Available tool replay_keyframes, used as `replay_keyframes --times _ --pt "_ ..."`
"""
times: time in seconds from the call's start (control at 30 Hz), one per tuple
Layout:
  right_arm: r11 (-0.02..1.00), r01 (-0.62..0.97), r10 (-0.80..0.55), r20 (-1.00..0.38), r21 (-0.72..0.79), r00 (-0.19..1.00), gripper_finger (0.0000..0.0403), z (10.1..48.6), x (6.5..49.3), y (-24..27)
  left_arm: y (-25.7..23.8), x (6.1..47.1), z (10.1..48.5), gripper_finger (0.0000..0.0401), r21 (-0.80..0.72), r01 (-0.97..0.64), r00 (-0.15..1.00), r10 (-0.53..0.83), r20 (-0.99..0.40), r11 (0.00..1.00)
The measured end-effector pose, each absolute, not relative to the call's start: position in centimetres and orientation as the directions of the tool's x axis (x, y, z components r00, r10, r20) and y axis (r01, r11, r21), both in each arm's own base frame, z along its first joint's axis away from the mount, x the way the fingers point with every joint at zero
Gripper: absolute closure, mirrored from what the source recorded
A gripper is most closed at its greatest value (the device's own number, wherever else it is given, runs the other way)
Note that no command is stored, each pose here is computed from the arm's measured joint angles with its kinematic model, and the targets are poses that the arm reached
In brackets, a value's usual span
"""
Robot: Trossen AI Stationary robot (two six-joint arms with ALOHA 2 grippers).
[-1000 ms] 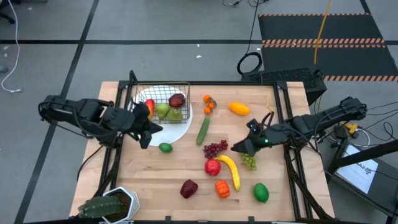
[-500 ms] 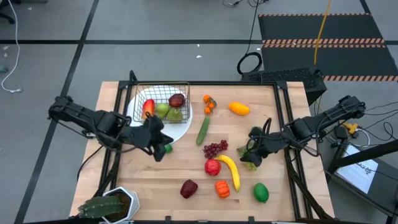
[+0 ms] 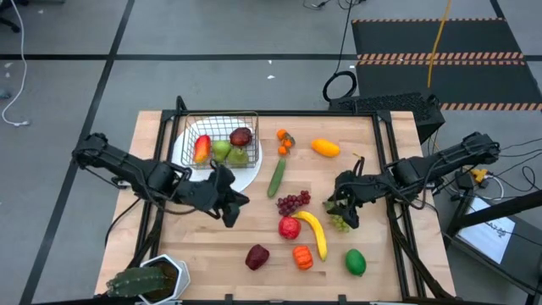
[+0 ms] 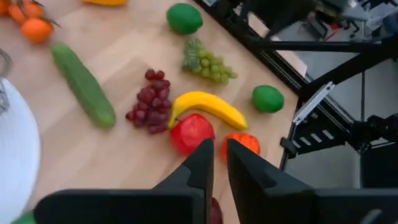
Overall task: Build produce basket
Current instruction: Put the orange apple into the wired basket
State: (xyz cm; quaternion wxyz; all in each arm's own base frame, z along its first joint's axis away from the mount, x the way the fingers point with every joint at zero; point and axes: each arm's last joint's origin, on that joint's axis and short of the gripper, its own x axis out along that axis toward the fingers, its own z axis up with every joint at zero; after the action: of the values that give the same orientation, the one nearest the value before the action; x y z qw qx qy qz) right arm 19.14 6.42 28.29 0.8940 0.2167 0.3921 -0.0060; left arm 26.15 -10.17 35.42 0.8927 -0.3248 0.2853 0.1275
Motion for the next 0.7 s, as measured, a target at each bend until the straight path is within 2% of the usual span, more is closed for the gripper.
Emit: replay_keyframes --times 0.2,0.37,0.7 --pt "0.901 0.139 0.217 -0.706 0.410 0.674 0.0193 27.0 19.3 6.1 -12.6 29.2 33.8 0.0297 -0.549 -0.345 0.846 -0.002 -0.533 0.761" --pt "0.917 0.082 0.222 -0.670 0.390 0.708 0.0193 25.8 19.7 6.1 -13.8 32.4 31.6 0.0256 -0.575 -0.296 0.869 -0.035 -0.494 0.763" --pt "0.921 0.028 0.218 -0.574 0.388 0.789 0.0193 22.8 20.2 5.4 -15.2 37.6 24.8 0.0249 -0.593 -0.284 0.844 -0.098 -0.527 0.753"
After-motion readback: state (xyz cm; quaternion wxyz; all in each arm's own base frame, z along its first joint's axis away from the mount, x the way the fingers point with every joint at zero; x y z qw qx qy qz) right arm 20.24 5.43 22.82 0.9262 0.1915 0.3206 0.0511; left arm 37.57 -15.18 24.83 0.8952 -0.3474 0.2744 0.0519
